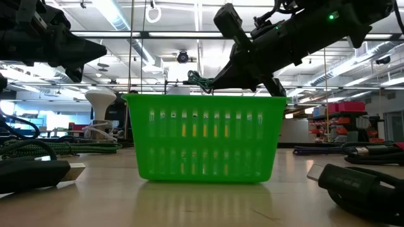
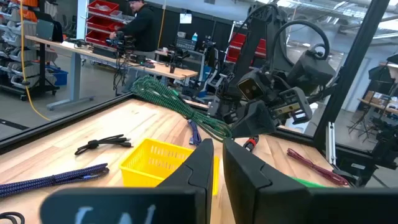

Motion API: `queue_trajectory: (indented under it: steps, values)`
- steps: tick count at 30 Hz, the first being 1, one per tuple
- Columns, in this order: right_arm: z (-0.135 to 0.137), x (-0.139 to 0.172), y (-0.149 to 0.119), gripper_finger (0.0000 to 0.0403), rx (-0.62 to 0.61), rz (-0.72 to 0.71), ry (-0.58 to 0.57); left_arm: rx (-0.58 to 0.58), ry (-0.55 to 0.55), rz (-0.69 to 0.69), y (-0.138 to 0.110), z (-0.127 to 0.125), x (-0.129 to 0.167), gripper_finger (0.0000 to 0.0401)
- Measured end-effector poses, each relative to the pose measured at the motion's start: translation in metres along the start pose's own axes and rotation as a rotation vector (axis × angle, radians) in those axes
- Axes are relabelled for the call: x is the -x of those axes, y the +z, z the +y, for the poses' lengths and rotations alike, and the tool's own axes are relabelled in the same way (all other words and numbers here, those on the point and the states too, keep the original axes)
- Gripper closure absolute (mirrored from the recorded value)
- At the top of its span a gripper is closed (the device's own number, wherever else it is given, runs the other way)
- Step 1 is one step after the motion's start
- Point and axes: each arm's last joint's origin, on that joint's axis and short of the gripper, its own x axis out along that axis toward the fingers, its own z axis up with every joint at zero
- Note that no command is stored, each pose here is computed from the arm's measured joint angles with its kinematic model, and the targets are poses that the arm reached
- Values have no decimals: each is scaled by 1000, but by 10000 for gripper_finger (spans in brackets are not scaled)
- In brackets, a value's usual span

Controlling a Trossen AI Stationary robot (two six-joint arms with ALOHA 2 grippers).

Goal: Pick & Place USB Port
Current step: Put the black and green charger cable into the yellow bin

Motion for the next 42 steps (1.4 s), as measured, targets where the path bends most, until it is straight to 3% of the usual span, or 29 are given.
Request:
queue_trajectory:
  steps: [17, 31, 42]
  values:
    - [-7, -9, -4, 402, 16, -14, -30, 24, -1, -2, 0, 0, 0, 362]
    - [-9, -13, -1, 336, 39, -8, -29, 23, -1, -2, 0, 0, 0, 362]
    - [-5, -20, 5, 324, 77, 37, 45, 23, -1, -2, 0, 0, 0, 362]
